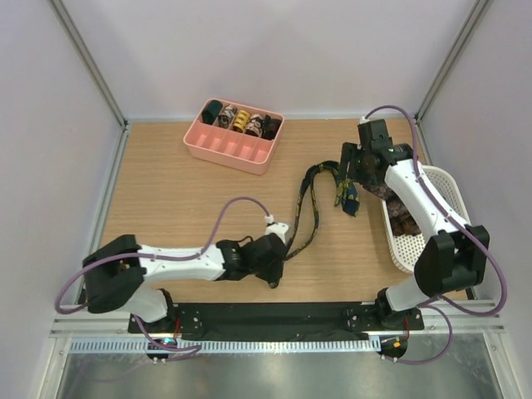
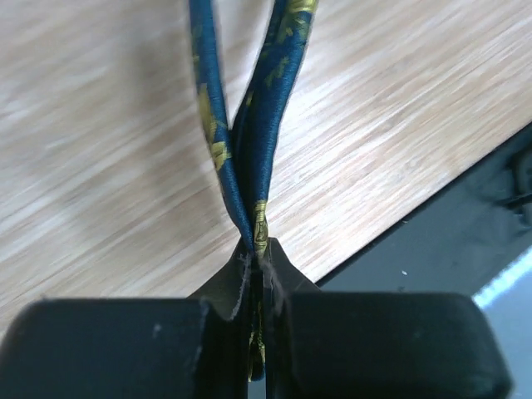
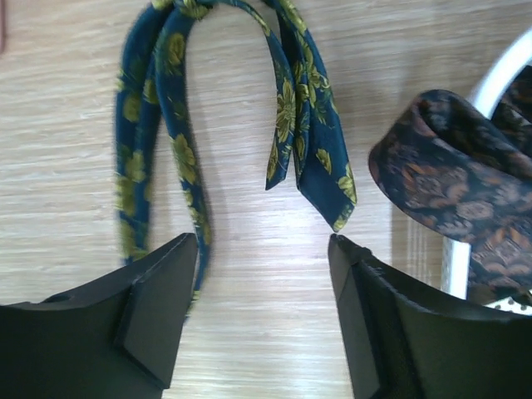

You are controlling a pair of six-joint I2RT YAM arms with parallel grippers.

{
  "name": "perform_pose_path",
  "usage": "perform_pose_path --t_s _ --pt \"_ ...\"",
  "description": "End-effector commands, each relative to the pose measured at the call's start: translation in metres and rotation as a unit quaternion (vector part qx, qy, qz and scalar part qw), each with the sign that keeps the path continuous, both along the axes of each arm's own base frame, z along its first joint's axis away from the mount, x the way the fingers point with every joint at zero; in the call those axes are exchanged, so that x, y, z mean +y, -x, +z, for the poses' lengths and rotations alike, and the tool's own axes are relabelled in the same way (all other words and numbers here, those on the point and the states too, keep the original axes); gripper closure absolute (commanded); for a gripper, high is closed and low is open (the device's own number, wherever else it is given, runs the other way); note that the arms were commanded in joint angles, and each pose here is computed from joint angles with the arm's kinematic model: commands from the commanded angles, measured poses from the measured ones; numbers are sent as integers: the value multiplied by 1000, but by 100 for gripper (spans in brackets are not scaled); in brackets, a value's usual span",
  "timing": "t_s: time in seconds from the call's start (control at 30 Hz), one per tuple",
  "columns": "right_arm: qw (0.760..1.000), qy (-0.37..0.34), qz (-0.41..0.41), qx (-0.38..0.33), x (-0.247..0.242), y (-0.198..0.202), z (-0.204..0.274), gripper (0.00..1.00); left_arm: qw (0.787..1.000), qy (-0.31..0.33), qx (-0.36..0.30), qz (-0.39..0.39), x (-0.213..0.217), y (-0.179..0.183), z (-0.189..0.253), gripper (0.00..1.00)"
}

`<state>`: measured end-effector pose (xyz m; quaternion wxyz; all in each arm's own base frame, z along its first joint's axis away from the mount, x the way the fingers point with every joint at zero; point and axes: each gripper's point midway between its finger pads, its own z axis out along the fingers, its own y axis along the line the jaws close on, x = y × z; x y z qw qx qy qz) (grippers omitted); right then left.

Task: Roll the ties
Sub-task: Flatten the tie

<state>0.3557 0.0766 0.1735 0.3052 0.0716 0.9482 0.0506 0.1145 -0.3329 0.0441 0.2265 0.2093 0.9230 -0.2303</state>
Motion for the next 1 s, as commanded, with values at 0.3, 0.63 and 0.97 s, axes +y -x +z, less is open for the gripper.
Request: perform_pose_path --t_s 0.3,0.63,0.97 --pt "996 28 66 57 49 -18 -67 53 978 199 46 46 31 -20 79 100" --pt "989 99 29 103 30 -34 -117 57 962 245 70 97 65 -50 91 100" --pt "984 128 -28 120 -3 -90 -138 58 937 298 96 157 107 -96 95 100"
